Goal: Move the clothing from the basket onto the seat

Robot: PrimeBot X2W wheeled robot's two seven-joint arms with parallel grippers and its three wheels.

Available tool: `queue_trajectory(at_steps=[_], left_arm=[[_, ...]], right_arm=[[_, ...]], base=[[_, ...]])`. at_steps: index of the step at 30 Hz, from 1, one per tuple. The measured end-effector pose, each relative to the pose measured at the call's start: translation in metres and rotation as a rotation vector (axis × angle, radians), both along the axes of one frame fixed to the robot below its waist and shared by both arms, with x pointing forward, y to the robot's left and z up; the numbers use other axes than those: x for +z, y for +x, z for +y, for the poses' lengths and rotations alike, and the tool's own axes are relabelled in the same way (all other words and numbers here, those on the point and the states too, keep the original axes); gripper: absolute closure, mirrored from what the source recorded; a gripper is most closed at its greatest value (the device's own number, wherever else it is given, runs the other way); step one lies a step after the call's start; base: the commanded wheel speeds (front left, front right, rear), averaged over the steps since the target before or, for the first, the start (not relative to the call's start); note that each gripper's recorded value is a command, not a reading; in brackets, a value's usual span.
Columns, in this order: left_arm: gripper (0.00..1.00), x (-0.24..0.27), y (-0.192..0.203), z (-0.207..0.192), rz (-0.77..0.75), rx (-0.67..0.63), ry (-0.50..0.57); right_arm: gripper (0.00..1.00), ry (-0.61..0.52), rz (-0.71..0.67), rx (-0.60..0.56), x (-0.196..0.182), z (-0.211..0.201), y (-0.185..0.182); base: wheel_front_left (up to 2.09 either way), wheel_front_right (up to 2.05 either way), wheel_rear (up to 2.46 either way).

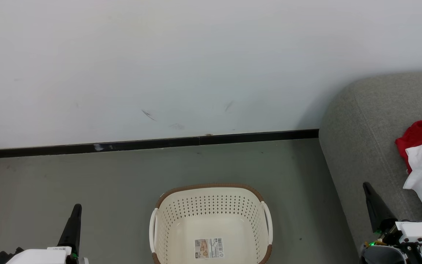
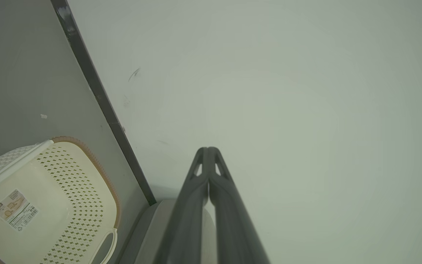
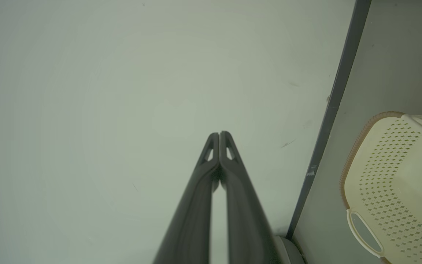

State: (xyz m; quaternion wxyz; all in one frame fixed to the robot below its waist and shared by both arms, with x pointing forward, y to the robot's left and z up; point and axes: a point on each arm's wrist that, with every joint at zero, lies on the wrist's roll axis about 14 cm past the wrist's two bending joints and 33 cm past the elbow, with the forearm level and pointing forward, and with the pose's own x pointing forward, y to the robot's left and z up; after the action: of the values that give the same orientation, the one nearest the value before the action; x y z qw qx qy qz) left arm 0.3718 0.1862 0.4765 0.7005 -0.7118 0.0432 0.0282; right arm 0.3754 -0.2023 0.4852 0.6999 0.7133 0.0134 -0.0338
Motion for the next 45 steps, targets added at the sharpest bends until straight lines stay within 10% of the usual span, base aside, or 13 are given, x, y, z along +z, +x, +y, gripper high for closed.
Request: queue_trajectory(at_steps=[45], left_arm=[[1.0,-0.0001,0.0025,0.0002,-0.003,-0.001,-0.001]], right_arm=[[1.0,0.001,0.009,-0.007,-0.0027,-0.0024,-0.0007]], base=[[0.0,0.0,0.0]])
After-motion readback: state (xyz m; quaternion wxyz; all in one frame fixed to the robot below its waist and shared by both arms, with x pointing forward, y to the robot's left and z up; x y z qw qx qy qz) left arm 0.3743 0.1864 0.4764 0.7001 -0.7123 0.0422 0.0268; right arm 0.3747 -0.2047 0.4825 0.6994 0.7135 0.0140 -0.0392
